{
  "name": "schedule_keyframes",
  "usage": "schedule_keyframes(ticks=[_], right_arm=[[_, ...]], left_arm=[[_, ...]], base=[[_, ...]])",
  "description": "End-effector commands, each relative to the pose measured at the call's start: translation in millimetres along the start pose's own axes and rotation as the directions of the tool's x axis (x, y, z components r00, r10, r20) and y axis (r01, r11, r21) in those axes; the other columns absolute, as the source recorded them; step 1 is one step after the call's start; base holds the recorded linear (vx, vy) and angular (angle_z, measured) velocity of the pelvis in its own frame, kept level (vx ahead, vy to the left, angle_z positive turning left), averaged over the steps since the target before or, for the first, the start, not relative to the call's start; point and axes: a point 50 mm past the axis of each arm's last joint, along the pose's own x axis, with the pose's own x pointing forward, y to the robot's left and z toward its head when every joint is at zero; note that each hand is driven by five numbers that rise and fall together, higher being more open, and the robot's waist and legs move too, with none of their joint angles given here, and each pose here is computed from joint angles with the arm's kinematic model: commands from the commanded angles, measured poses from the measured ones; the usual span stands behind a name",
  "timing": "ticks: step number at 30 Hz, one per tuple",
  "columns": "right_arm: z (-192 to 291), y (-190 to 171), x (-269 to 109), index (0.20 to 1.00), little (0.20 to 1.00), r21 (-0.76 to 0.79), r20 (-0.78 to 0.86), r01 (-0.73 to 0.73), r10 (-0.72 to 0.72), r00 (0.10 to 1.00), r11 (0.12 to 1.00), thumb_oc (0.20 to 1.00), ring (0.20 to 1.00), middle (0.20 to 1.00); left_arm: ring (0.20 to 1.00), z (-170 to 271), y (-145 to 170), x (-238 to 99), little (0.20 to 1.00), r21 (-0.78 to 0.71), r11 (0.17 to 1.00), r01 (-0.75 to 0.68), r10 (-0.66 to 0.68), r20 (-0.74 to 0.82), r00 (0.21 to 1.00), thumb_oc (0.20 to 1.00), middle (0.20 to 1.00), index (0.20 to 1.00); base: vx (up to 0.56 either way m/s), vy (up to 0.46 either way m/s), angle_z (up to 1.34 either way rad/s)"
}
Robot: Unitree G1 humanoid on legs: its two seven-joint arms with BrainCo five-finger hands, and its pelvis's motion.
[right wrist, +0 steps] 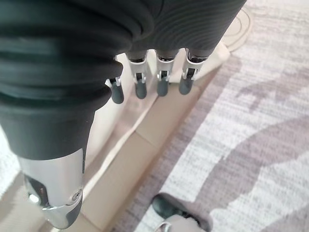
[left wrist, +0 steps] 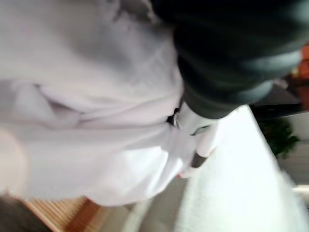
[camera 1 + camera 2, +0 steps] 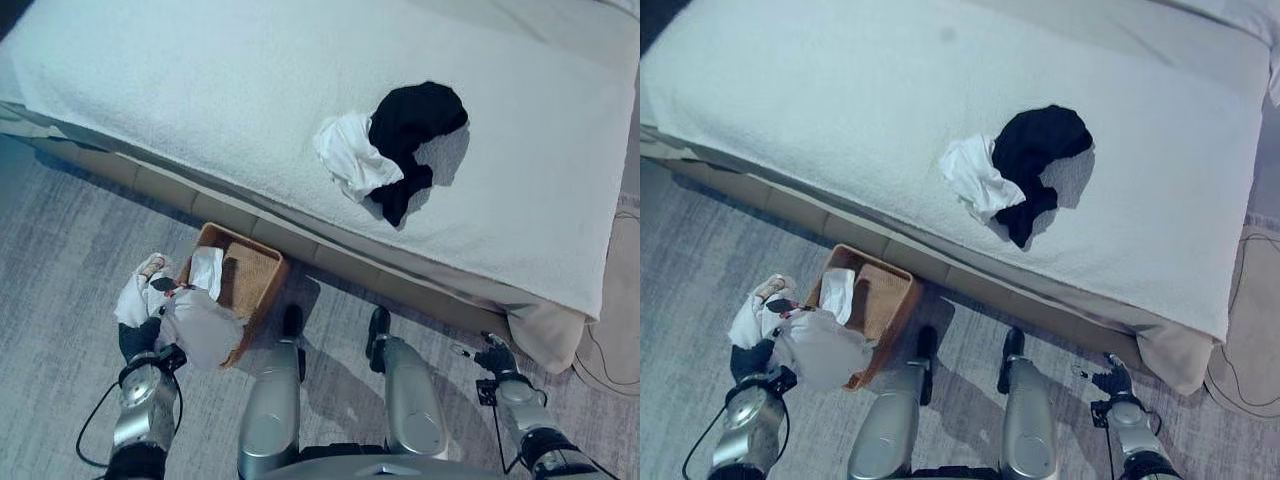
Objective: Pick up clothes into the bucket
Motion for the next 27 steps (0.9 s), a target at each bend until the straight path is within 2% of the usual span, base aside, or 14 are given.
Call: schedule_keyframes(ticks=[1,7,8,9,10,17,18,19,23,27], right_arm=[[8.3,-7.0,-0.6,1.000,1.000,-0.025,0.074,0.043,-0.041,0.996,0.999,1.000,1.000,1.000],[43.5,-8.1,3.2,1.000,1.000,0.043,0.199,0.065,-0.072,0.977,0.997,1.000,1.000,1.000],[47.3,-6.7,2.8,1.000,1.000,0.050,0.215,0.063,-0.072,0.974,0.997,1.000,1.000,1.000],[47.4,-6.7,2.8,1.000,1.000,0.050,0.215,0.063,-0.072,0.974,0.997,1.000,1.000,1.000],[52.9,-1.9,2.3,1.000,1.000,0.056,0.236,0.060,-0.072,0.969,0.997,1.000,1.000,1.000],[94.1,1.5,-1.7,1.000,1.000,0.153,0.374,0.050,-0.105,0.921,0.987,1.000,1.000,1.000],[118.3,-2.2,-6.5,1.000,1.000,0.200,0.459,0.041,-0.131,0.879,0.979,1.000,1.000,1.000],[118.3,-2.2,-6.5,1.000,1.000,0.200,0.459,0.041,-0.131,0.879,0.979,1.000,1.000,1.000],[179.1,-16.3,-25.7,1.000,1.000,0.316,0.650,0.000,-0.216,0.728,0.949,1.000,1.000,1.000],[215.8,-29.0,-35.3,1.000,1.000,0.345,0.727,-0.001,-0.267,0.632,0.939,1.000,1.000,1.000]], left_arm=[[0.200,30.2,14.7,14.0,0.200,0.111,0.990,-0.093,0.076,0.149,0.986,0.200,0.200,0.200],[0.200,51.6,6.5,30.1,0.200,0.151,0.974,-0.167,0.134,0.206,0.969,0.200,0.200,0.200],[0.476,53.1,7.4,31.4,0.476,0.151,0.971,-0.186,0.152,0.210,0.966,0.476,0.476,0.476],[0.595,53.2,7.4,31.4,0.595,0.151,0.971,-0.186,0.152,0.210,0.966,0.595,0.595,0.595],[1.000,52.2,9.5,35.4,1.000,0.159,0.957,-0.244,0.213,0.192,0.958,1.000,1.000,1.000],[1.000,53.3,8.9,39.6,1.000,0.229,0.922,-0.312,0.271,0.195,0.943,1.000,1.000,1.000],[1.000,56.5,8.4,41.1,1.000,0.288,0.900,-0.327,0.271,0.220,0.937,1.000,1.000,1.000],[1.000,56.5,8.4,41.1,1.000,0.288,0.900,-0.327,0.271,0.220,0.937,1.000,1.000,1.000],[1.000,47.6,10.2,41.4,1.000,0.434,0.847,-0.309,0.238,0.210,0.948,1.000,1.000,1.000],[1.000,40.7,10.4,38.0,1.000,0.548,0.797,-0.255,0.164,0.210,0.964,1.000,1.000,1.000]], base=[[-0.05,0.011,0.00],[-0.08,0.033,0.02],[-0.04,0.035,-0.09],[0.06,0.016,-0.09],[-0.01,0.017,-0.04],[0.02,0.025,-0.12],[-0.07,0.039,-0.18],[-0.07,0.039,-0.14],[0.01,0.022,-0.09],[0.01,0.015,0.09]])
